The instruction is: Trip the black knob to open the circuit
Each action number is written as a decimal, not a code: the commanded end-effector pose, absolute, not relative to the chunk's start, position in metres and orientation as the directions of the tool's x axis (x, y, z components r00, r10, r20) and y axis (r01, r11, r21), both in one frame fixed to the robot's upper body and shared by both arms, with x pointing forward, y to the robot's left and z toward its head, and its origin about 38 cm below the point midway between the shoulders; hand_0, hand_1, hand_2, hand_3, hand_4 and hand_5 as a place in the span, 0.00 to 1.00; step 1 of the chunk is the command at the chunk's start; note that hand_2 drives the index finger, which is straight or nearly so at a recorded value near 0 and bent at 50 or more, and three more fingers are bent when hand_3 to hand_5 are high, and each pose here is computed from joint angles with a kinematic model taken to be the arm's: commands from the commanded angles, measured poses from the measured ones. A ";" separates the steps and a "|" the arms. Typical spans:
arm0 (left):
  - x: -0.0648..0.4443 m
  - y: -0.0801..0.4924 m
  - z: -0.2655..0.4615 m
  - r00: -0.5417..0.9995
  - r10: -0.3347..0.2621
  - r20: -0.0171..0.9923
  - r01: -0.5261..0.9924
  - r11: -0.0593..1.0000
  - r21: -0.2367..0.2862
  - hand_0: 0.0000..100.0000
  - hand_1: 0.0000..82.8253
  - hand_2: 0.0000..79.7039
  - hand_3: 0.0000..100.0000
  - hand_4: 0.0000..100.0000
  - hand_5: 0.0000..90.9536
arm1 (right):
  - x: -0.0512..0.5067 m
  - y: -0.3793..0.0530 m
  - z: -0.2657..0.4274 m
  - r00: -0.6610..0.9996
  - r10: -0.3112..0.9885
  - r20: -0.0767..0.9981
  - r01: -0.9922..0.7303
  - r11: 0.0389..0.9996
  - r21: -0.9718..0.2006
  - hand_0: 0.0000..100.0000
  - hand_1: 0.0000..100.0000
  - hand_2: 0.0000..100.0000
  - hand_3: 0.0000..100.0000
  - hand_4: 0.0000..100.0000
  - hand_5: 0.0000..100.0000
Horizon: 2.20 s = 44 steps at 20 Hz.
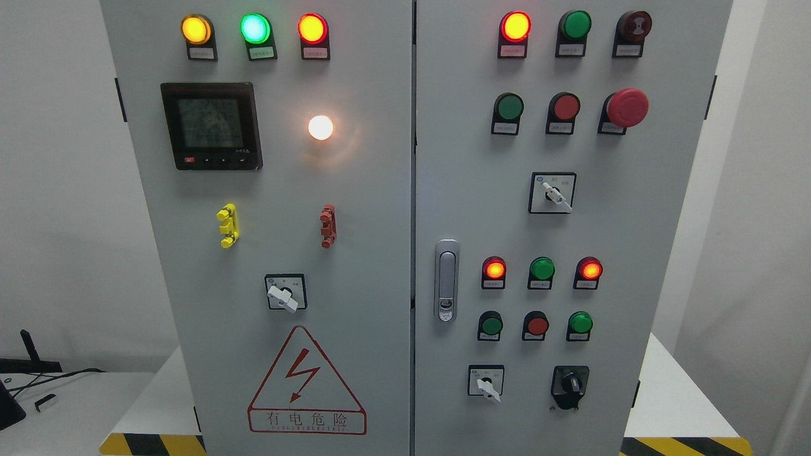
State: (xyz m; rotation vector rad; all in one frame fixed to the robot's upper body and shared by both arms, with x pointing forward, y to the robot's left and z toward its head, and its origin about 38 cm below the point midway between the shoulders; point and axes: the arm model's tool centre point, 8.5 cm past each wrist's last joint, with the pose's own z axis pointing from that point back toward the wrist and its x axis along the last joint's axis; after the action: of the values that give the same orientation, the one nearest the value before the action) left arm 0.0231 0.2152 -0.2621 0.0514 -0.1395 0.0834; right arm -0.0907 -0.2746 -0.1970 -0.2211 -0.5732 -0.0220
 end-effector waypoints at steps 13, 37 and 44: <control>0.023 0.215 -0.262 0.989 0.049 0.140 -0.056 0.997 0.045 0.12 0.47 0.00 0.00 0.00 0.00 | 0.038 -0.296 -0.061 0.194 0.084 0.977 0.387 0.909 -0.155 0.16 0.71 0.26 0.53 0.61 0.75; 0.023 0.215 -0.262 0.989 0.049 0.140 -0.056 0.997 0.045 0.12 0.47 0.00 0.00 0.00 0.00 | 0.186 -0.313 0.093 -0.312 0.370 0.875 0.424 0.879 -0.220 0.20 0.71 0.35 0.66 0.69 0.81; 0.024 0.214 -0.262 0.989 0.049 0.142 -0.056 0.998 0.043 0.12 0.47 0.00 0.00 0.00 0.00 | 0.231 -0.305 0.112 -0.316 0.388 0.866 0.432 0.871 -0.233 0.20 0.71 0.36 0.67 0.69 0.82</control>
State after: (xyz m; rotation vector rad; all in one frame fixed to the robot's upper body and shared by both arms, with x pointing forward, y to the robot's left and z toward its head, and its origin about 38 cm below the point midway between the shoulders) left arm 0.0231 0.2152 -0.2621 0.0514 -0.1395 0.0834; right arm 0.1968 -0.3161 0.0632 -0.5787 -1.7936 -0.0388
